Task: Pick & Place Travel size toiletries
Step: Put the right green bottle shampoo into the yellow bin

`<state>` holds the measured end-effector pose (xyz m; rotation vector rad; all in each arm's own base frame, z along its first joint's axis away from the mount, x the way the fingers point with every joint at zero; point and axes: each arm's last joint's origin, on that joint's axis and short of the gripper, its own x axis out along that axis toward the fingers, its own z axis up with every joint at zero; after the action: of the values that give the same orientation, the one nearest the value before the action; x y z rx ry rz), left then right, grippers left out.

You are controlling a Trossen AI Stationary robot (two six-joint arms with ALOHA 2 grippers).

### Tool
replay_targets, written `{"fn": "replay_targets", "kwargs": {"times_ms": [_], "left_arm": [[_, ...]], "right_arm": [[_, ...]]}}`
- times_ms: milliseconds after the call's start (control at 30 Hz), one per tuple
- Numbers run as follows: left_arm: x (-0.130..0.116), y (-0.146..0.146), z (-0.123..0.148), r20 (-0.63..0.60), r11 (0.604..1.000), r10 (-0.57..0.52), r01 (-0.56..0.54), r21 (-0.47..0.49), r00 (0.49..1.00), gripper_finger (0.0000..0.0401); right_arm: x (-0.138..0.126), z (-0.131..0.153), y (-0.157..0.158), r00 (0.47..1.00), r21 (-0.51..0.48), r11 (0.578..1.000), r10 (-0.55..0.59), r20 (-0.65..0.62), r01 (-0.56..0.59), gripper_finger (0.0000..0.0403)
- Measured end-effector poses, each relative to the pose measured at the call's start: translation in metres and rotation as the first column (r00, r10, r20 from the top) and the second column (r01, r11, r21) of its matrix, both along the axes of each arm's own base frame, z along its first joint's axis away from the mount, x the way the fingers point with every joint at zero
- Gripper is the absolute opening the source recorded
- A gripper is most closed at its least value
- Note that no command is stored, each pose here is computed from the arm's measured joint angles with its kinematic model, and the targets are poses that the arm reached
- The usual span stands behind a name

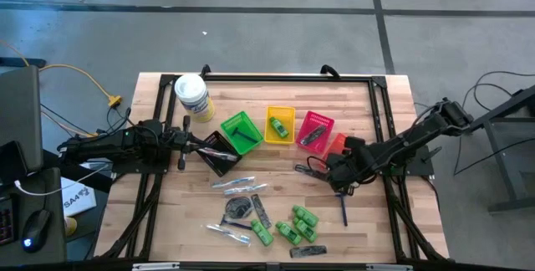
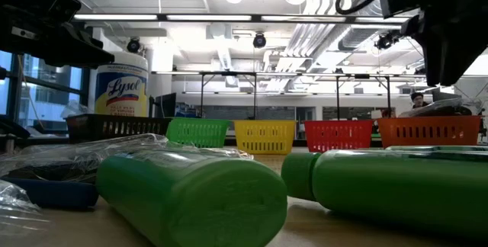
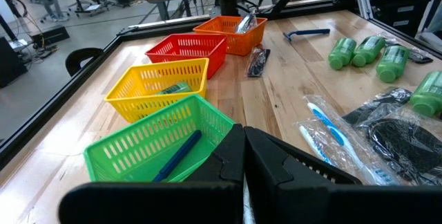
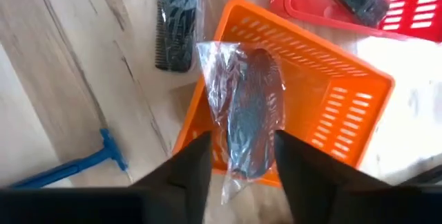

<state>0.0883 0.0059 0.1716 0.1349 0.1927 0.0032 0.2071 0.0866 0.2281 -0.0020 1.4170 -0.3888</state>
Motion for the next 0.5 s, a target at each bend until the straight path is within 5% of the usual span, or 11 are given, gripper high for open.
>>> {"fn": "replay_targets", "kwargs": {"times_ms": [200,500], "left_arm": [[0.000,0.000,0.000,0.000,1.000,0.000,0.000,0.000,1.000,0.0000],[0.000,0.000,0.000,0.000,1.000,0.000,0.000,0.000,1.000,0.0000]], "right_arm": [[0.003,0.000,-0.003,0.999,0.001,0.999,0.032,0.001,-0.032,0.0020],[0.003,-0.023,-0.015,1.000,0.042,0.999,0.000,-0.021,0.001,0.0003]]}}
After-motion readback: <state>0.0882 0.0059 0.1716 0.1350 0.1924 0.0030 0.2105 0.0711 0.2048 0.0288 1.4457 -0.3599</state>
